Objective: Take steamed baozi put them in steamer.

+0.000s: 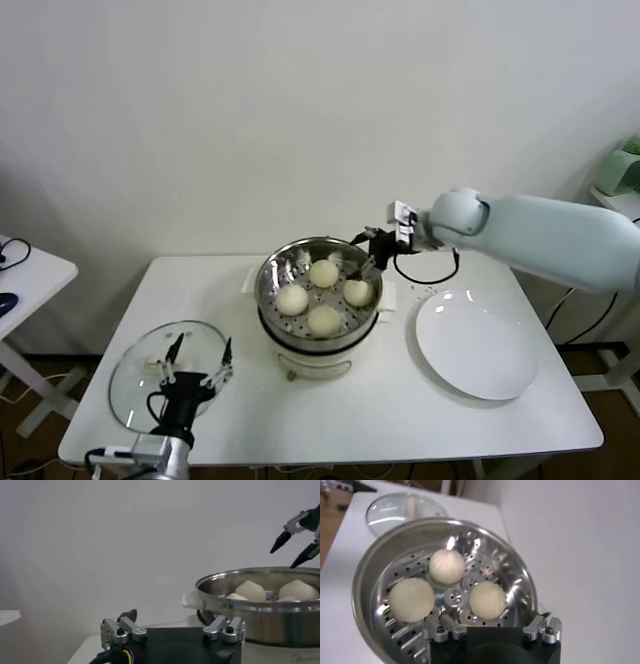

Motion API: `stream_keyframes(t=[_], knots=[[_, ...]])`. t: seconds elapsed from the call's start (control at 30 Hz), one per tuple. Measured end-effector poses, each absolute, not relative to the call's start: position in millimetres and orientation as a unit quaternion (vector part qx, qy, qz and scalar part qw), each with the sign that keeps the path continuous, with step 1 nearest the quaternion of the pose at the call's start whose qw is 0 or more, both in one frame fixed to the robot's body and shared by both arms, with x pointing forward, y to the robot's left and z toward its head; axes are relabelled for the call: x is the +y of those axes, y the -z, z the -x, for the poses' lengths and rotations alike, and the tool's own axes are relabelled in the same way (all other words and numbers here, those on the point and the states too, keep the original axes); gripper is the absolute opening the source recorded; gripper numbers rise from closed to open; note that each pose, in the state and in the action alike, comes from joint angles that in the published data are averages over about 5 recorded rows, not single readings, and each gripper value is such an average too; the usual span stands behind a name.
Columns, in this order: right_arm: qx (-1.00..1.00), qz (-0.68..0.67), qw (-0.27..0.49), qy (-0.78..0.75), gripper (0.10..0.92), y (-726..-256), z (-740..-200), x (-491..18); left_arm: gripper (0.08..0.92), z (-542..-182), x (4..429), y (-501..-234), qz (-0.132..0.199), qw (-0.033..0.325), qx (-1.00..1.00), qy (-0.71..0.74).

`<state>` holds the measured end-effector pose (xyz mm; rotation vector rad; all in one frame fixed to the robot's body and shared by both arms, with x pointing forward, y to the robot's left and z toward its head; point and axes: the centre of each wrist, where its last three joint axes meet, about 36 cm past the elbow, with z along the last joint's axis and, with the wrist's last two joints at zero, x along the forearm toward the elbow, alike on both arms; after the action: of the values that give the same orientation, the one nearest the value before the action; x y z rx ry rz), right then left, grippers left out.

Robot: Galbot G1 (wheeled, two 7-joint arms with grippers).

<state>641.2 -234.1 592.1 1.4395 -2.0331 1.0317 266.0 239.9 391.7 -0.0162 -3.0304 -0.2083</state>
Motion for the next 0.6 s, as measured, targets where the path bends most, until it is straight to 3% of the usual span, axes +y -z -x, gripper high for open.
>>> stream_keyframes(t=[0.6], knots=[[-0.865, -0.445, 0.059, -0.225, 0.823, -493.9, -547.2, -280.6, 0.823, -262.6, 231.2, -404.4, -0.003, 0.028, -0.996, 0.079]])
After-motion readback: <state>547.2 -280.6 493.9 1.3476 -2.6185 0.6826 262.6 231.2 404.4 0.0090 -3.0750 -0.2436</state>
